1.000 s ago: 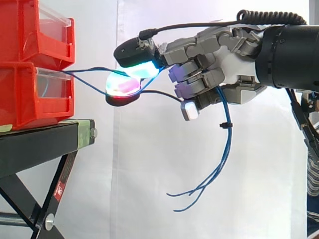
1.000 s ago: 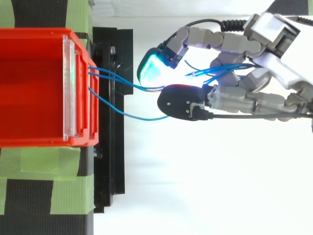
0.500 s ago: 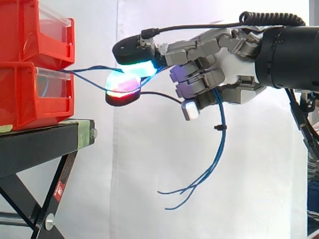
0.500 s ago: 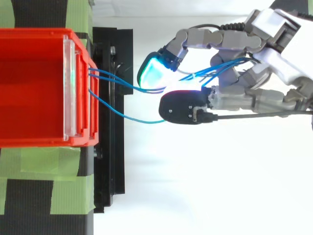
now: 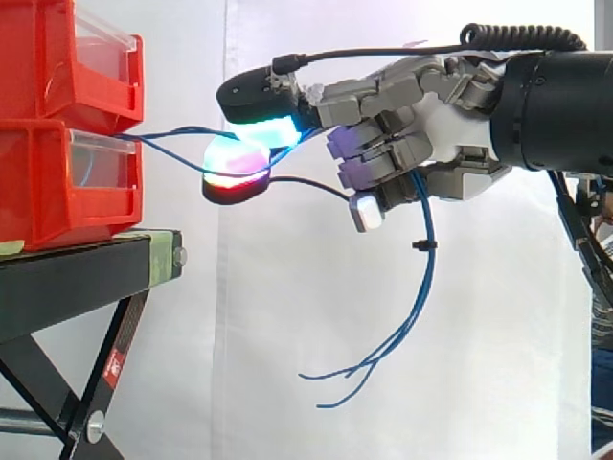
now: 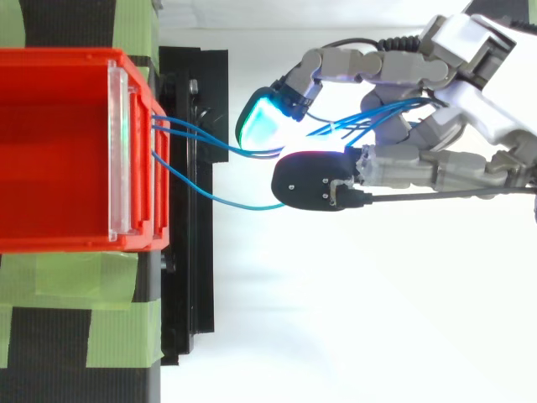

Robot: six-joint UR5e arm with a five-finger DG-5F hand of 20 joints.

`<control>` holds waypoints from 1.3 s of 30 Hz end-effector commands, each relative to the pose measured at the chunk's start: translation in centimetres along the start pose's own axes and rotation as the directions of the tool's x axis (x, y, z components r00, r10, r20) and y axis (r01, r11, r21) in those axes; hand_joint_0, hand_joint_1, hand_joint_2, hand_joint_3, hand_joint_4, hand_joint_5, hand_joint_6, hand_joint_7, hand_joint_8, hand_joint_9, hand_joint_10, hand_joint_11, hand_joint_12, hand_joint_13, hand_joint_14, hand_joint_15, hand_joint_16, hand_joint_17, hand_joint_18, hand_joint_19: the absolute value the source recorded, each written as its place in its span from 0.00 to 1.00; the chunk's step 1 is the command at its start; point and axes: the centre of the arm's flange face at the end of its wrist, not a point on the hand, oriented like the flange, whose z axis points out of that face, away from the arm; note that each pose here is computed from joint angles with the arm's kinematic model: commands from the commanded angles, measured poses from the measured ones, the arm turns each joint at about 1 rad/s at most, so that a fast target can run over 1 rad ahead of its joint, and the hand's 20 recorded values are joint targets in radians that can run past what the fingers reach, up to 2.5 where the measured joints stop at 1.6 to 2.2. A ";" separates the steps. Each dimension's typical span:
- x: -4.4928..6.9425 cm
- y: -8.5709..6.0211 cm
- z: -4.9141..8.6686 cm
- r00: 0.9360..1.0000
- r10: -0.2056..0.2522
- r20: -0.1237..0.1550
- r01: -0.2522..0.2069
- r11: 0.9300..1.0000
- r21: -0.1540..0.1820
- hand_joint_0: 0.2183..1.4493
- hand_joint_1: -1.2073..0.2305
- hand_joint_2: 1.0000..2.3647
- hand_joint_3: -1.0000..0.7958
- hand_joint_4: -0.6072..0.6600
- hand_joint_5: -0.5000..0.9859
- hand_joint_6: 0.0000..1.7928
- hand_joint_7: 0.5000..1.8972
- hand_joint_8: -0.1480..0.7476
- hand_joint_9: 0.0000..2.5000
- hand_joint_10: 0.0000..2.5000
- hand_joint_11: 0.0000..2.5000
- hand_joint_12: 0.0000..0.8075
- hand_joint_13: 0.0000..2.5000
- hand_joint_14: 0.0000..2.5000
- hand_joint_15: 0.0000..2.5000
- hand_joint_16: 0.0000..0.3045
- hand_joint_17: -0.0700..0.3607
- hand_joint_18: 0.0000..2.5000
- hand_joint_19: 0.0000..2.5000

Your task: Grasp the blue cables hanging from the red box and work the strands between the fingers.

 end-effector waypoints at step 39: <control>-2.9 0.2 0.3 0.997 -0.074 -0.030 0.075 0.997 0.024 0.46 0.41 0.01 0.19 0.72 0.59 0.01 0.51 0.76 0.71 1.00 1.00 0.85 0.78 1.00 0.68 0.80 0.58 1.00 0.24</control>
